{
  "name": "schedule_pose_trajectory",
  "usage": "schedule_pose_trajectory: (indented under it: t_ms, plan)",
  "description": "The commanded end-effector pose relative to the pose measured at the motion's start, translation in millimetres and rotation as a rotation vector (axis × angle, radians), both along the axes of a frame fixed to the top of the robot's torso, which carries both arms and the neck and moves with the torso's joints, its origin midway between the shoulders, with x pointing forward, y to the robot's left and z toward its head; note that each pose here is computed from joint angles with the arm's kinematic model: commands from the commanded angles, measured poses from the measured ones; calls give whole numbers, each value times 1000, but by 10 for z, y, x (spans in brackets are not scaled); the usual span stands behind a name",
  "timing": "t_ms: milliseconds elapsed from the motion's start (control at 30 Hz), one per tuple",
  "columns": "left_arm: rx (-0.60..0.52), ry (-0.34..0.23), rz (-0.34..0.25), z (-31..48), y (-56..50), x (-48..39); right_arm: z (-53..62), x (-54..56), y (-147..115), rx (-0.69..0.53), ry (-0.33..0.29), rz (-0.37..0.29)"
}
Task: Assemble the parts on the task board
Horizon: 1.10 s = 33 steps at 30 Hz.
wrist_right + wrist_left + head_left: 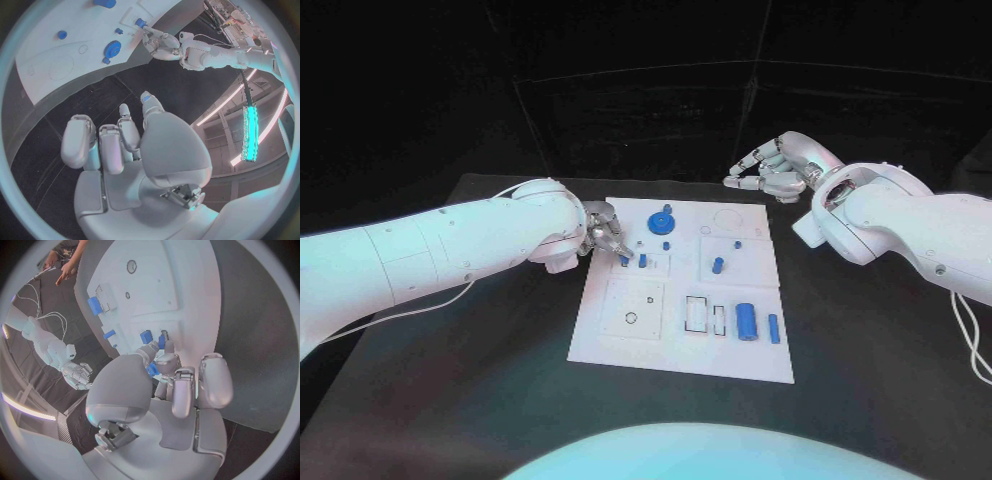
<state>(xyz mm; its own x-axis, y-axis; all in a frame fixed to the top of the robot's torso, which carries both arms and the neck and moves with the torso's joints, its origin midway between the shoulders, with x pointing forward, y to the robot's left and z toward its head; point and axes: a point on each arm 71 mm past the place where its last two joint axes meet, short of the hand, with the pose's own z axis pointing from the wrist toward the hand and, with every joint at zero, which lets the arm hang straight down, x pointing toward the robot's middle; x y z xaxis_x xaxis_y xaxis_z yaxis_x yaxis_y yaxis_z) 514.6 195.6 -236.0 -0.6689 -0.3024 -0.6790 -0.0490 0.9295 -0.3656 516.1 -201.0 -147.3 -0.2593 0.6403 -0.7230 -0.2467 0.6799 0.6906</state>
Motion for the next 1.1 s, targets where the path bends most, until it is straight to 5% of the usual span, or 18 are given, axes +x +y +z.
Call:
schedule_pose_trajectory:
  t_ms: [33, 1100]
  plan:
    - [36, 24, -10, -33, 6, -18, 16, 0, 7, 5, -5, 5]
    - [47, 47, -19, -49, -4, -34, 16, 0, 3, 8, -3, 4]
